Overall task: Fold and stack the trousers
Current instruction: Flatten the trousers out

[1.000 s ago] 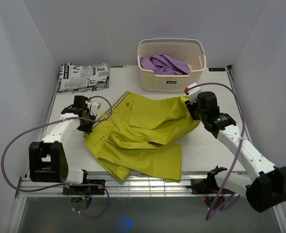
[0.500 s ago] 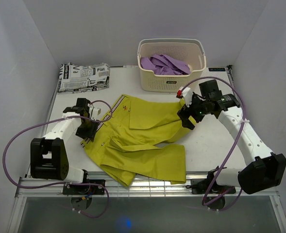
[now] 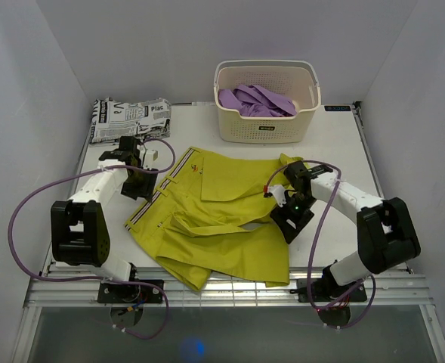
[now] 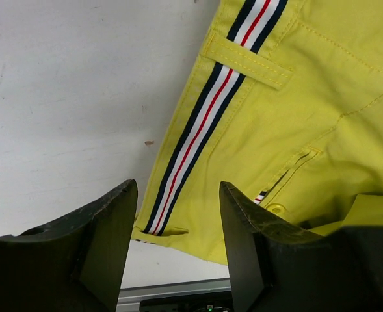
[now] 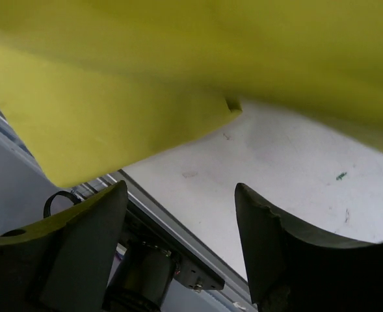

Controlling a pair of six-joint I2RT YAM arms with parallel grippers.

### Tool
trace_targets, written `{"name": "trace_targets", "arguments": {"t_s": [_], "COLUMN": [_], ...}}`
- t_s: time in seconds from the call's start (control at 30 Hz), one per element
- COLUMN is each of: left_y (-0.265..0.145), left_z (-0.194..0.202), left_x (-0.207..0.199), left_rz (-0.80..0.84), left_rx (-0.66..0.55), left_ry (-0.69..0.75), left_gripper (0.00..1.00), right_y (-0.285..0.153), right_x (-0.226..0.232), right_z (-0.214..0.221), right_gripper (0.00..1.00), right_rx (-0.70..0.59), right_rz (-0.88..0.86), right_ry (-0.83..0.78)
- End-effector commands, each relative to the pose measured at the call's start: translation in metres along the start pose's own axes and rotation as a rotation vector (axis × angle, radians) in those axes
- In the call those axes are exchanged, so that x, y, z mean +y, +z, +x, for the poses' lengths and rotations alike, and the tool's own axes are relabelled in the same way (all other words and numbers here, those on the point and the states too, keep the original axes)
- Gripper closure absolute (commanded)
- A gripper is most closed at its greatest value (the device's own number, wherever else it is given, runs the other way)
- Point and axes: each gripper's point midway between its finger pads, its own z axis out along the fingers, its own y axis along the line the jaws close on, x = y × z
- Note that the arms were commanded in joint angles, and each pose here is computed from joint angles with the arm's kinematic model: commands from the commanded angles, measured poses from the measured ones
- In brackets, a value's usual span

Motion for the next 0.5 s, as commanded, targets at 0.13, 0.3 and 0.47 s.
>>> {"name": "trace_targets", "arguments": {"t_s": [0.13, 0.3, 0.47], "left_y": [0.007, 0.016, 0.022], "left_z": [-0.018, -0.023, -0.026], "left_x": [0.001, -0.007, -0.027], "left_rz": [-0.002, 0.046, 0.167], "left_rx": [-0.06, -0.078, -0.108], "left_ry": [-0.023, -0.01, 0.03], "left_gripper": [0.35, 0.32, 0.29], "right_y": [0.029, 0.047, 0.043], "right_x": [-0.019, -0.024, -0.022], "right_z": [-0.029, -0.032, -0.037], "right_gripper": [0.3, 0.41, 0.74], "right_rx": [0.023, 0.049, 0.025], "right_rz": [0.044, 0.053, 0.05], "right_ry": [0.037, 0.057, 0.058]}}
